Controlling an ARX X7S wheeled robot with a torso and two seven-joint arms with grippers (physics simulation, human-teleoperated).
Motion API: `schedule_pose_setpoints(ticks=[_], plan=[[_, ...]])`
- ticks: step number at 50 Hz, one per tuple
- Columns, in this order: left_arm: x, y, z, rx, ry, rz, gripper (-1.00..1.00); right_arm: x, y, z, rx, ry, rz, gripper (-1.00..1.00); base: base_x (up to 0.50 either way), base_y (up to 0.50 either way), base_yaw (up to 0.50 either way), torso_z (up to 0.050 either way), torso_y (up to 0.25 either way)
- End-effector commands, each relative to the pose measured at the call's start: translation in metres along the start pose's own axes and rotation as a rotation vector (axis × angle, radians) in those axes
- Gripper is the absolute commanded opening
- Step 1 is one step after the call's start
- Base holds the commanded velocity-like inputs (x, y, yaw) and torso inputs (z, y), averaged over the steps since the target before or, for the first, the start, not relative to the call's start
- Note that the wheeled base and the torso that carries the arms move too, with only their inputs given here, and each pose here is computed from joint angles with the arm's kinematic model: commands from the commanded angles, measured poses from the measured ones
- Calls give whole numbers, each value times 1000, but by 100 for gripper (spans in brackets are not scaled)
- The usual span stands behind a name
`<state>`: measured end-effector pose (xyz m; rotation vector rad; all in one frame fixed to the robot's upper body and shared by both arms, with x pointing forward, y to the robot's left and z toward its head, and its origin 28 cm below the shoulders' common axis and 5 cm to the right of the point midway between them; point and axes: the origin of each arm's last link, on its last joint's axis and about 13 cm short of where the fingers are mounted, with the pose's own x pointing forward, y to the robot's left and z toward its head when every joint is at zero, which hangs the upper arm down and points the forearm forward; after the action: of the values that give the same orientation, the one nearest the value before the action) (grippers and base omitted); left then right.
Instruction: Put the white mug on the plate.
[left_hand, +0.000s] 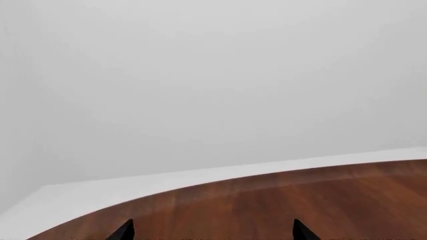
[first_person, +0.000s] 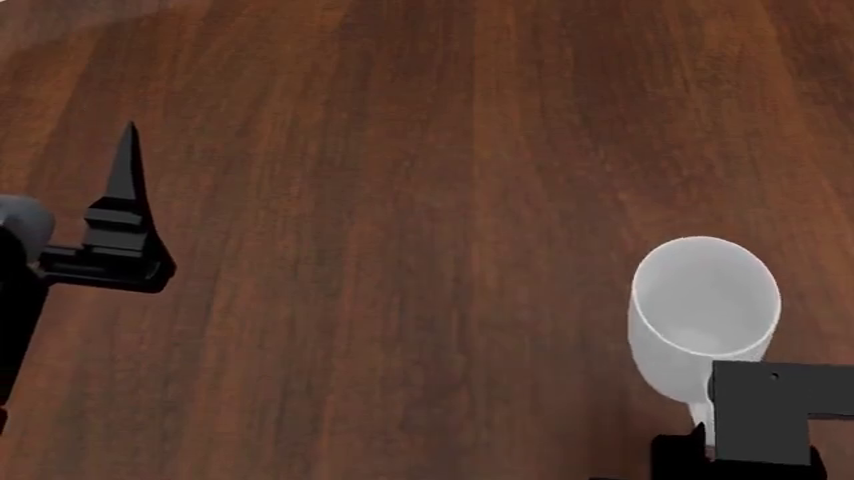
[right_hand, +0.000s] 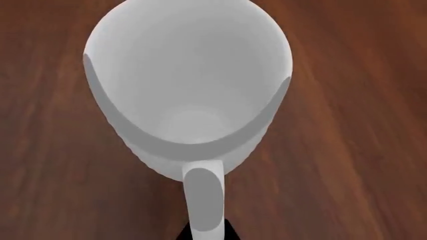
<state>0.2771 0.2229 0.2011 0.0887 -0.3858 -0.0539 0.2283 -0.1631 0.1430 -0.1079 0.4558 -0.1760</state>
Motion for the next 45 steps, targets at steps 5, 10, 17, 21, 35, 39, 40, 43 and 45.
schedule_pose_setpoints(ticks=[5, 10, 17, 21, 35, 39, 40, 43, 45], plan=[[5, 0, -9, -16, 10, -17, 100, -24, -22, -21, 51, 37, -136, -100, 0, 0, 0, 0, 0], [6, -1, -13, -18, 13, -22, 100, -28, -23, -27, 55, 52, -149, -100, 0, 0, 0, 0, 0], [7, 0, -10, -20, 15, -24, 100, -37, -25, -38, 68, 79, -166, -100, 0, 0, 0, 0, 0], [6, -1, -15, -22, 15, -30, 100, -45, -26, -43, 69, 85, -177, -100, 0, 0, 0, 0, 0], [10, 0, -15, -37, 16, -47, 100, -74, -30, -51, 80, 80, -238, -100, 0, 0, 0, 0, 1], [11, 0, -17, -40, 18, -50, 100, -82, -31, -55, 84, 83, -257, -100, 0, 0, 0, 0, 0], [10, 0, -22, -43, 18, -50, 100, -85, -32, -56, 86, 82, -267, -100, 0, 0, 0, 0, 0], [10, -1, -25, -43, 18, -54, 100, -90, -34, -59, 101, 85, -282, -100, 0, 0, 0, 0, 0], [11, -1, -25, -45, 20, -57, 100, -92, -35, -62, 109, 87, -291, -100, 0, 0, 0, 0, 0]])
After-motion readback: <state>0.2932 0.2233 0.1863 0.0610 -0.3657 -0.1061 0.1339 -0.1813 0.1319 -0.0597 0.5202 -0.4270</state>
